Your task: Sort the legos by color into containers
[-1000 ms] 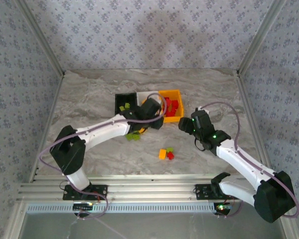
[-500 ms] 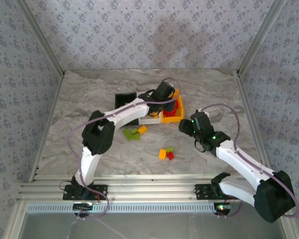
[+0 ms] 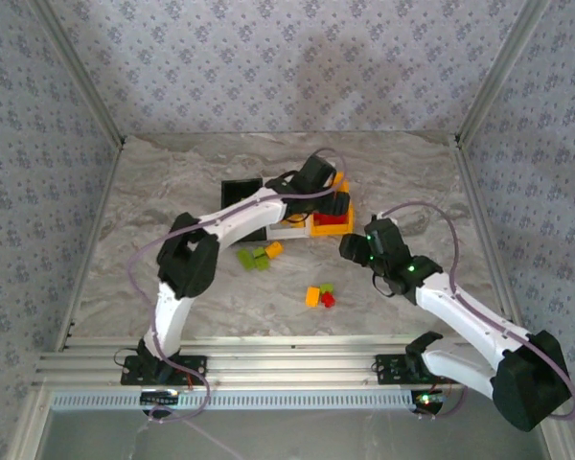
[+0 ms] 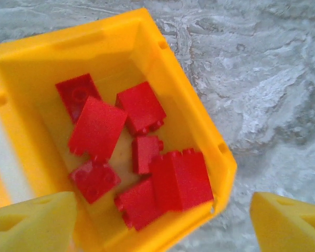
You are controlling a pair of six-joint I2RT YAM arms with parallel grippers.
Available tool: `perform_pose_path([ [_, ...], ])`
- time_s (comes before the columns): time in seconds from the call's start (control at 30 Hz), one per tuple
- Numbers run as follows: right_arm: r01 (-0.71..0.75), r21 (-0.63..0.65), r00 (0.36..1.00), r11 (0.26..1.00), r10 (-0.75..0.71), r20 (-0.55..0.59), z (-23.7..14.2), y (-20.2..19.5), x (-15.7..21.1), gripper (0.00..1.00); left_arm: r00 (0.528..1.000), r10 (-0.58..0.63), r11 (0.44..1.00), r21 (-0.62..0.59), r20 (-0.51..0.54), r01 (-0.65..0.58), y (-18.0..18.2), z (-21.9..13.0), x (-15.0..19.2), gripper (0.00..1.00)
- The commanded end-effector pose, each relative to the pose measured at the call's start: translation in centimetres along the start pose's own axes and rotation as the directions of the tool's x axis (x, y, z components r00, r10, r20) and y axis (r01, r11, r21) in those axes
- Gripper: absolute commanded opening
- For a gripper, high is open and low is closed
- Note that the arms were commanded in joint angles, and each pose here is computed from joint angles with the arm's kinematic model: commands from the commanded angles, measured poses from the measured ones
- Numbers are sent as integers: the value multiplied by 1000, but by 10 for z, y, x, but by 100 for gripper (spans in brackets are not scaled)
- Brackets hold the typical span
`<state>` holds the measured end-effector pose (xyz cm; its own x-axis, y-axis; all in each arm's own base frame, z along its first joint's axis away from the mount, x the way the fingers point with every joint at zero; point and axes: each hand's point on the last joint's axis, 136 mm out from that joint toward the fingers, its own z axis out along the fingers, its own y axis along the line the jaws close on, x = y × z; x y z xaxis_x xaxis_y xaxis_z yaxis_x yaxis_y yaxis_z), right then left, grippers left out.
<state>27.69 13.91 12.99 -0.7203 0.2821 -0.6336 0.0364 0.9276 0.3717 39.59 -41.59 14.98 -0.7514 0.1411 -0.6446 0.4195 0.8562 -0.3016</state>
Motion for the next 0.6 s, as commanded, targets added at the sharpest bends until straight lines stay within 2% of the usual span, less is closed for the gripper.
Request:
perform_pose_path([
  [0.0, 56, -34, 995, 998, -59, -86, 1, 10, 24, 76, 988, -49, 991, 131, 145, 29, -24, -70, -32, 91],
  [0.07, 103, -54, 985, 993, -109, -133, 2, 17, 40, 76, 986, -63, 989, 141, 156, 41, -18, -91, -19, 99],
  [0.23, 220, -144, 939, 965, -249, -237, 0, 45, 86, 76, 980, -112, 985, 146, 164, 88, 7, -136, 29, 100],
  [0.4, 323, -224, 871, 919, -381, -309, -12, 67, 128, 75, 980, -140, 989, 69, 140, 132, 45, -164, 87, 100],
  [0.57, 362, -287, 800, 887, -454, -392, -25, 76, 167, 75, 974, -168, 985, -2, 152, 171, 79, -188, 120, 99],
])
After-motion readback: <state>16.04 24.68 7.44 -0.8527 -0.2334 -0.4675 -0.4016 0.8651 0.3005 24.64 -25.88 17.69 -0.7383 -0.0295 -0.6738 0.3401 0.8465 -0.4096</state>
